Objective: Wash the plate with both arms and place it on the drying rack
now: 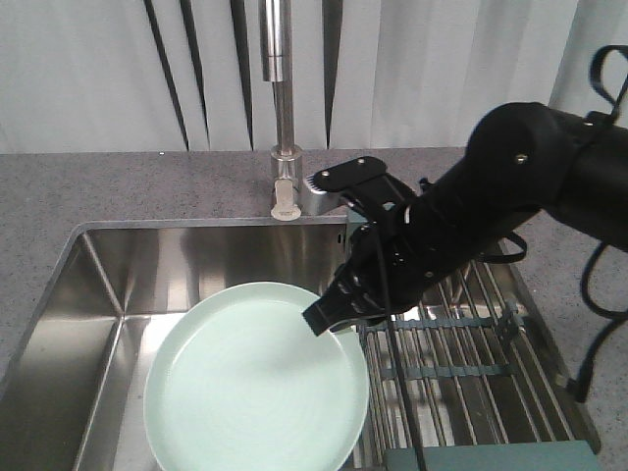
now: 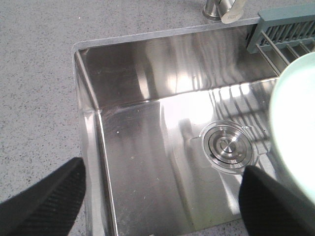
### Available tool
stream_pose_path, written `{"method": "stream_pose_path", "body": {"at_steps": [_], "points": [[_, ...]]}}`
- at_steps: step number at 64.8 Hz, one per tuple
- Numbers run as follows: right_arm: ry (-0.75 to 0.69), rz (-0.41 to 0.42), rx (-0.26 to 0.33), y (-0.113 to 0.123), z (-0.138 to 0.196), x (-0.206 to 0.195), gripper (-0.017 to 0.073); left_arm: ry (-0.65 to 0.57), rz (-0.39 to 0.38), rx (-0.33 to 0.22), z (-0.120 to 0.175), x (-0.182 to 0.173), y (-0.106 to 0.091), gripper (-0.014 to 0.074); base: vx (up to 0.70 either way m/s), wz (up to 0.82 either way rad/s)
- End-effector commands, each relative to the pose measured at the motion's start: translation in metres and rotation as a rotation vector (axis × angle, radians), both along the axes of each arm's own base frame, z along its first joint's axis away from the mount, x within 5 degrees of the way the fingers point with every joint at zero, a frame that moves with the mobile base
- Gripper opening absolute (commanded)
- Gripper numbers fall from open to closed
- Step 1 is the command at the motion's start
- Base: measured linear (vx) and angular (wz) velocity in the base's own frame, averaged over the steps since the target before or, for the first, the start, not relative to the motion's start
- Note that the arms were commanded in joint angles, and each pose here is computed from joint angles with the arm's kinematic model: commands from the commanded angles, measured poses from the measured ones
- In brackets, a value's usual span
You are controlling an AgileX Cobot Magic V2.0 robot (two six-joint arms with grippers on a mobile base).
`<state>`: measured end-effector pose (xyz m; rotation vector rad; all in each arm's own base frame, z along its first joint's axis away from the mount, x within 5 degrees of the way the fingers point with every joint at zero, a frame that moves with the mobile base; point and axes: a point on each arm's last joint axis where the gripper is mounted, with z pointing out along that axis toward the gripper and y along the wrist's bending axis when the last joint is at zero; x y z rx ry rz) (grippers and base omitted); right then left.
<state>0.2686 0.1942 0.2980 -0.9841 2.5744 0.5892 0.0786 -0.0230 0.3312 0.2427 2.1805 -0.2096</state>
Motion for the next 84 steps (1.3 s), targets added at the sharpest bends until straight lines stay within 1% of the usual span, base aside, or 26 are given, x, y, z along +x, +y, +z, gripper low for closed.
{"method": "stream_pose_path", "body": {"at_steps": [1,10,19,32,46,58,65,80,84], "points": [[-0.063,-0.019,0.043,0.01,0.022,0.008,-0.0001,-0.066,0.01,-0.031,0.01,0.003,-0.001,0.0589,0.0,0.0],[-0.052,-0.026,0.033,0.023,0.024,0.026,-0.0001,-0.066,0.01,-0.031,0.01,0.003,-0.001,0.0589,0.0,0.0],[-0.091,-0.052,0.005,0.028,0.028,0.045,-0.0001,-0.066,0.01,-0.031,0.01,0.003,-0.001,0.0589,0.0,0.0],[-0.112,-0.115,0.025,0.024,0.034,0.081,-0.0001,-0.066,0.01,-0.031,0.01,0.003,-0.001,0.0589,0.0,0.0],[-0.139,-0.204,0.043,0.006,0.039,0.113,-0.0001,-0.066,0.01,-0.031,0.01,0.003,-0.001,0.0589,0.0,0.0],[-0.143,-0.291,0.064,-0.017,0.042,0.127,-0.0001,-0.066,0.01,-0.031,0.01,0.003,-0.001,0.0589,0.0,0.0],[-0.126,-0.337,0.059,-0.031,0.041,0.132,-0.0001,-0.066,0.01,-0.031,0.01,0.003,-0.001,0.0589,0.0,0.0],[-0.145,-0.377,0.068,-0.047,0.056,0.127,-0.0001,-0.066,0.01,-0.031,0.01,0.003,-0.001,0.0589,0.0,0.0],[-0.151,-0.381,0.058,-0.049,0.06,0.125,-0.0001,-0.066,0.01,-0.031,0.01,0.003,-0.001,0.0589,0.0,0.0]]}}
